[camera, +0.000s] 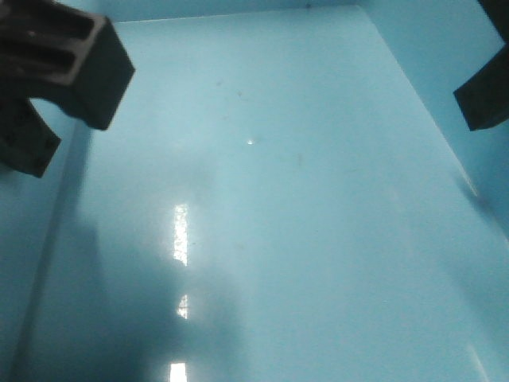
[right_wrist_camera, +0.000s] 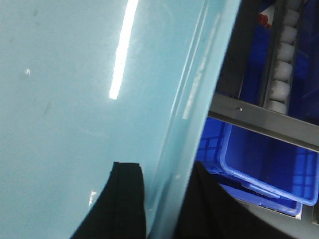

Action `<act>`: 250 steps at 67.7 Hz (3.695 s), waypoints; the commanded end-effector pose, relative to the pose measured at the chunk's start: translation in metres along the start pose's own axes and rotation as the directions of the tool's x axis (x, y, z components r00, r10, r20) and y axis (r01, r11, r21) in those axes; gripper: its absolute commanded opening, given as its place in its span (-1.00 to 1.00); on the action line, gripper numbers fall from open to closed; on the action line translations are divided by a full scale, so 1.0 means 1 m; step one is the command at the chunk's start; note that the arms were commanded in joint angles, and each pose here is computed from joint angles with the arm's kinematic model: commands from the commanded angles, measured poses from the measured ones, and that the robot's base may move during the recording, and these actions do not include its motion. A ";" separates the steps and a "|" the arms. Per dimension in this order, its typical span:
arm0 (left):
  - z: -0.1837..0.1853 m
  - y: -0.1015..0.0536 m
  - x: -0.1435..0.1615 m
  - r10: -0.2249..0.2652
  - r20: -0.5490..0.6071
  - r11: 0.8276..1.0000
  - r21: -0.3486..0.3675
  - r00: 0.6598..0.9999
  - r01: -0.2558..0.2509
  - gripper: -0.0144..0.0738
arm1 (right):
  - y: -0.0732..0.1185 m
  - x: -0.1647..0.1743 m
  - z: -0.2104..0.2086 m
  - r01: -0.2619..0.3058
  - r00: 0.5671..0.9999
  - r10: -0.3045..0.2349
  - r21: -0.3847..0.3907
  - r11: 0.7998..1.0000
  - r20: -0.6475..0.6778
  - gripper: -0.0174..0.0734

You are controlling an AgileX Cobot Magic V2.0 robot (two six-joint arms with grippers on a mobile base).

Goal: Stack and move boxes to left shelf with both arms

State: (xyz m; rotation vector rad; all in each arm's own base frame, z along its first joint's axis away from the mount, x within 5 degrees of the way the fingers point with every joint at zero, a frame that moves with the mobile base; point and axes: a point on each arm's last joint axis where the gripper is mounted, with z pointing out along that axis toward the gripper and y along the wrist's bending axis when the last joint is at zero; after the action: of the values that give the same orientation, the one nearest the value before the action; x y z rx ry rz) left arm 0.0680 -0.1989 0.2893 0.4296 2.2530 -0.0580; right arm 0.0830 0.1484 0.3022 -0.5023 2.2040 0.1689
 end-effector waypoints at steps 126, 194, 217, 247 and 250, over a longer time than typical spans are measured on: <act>-0.028 -0.003 -0.060 0.061 0.228 0.991 0.102 0.972 -0.086 -0.68 | 0.003 -0.062 -0.031 -0.023 0.961 0.067 -0.165 0.986 0.267 -0.53; 0.019 0.060 -0.133 -0.052 0.432 0.997 0.069 0.900 0.024 -0.68 | -0.006 -0.120 0.068 -0.018 0.919 0.131 -0.292 0.956 0.372 -0.53; 0.065 0.076 -0.147 -0.015 0.442 0.997 0.073 0.897 -0.019 -0.68 | -0.009 -0.156 0.097 -0.038 0.901 0.157 -0.288 0.957 0.403 -0.53; 0.142 0.116 -0.152 -0.127 0.357 0.989 0.117 0.925 0.091 -0.68 | -0.006 -0.177 0.160 -0.056 0.919 0.151 -0.258 0.965 0.363 -0.53; 0.149 0.119 -0.153 -0.131 0.350 0.988 0.121 0.928 0.094 -0.68 | -0.008 -0.177 0.167 -0.059 0.921 0.150 -0.254 0.965 0.359 -0.53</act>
State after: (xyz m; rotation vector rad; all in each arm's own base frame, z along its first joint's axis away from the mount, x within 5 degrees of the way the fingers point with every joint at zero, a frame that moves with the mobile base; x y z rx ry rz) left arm 0.3030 -0.1424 0.2870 0.1808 2.0605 -0.1136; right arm 0.3107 0.2205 0.2914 -0.2896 2.0668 0.3185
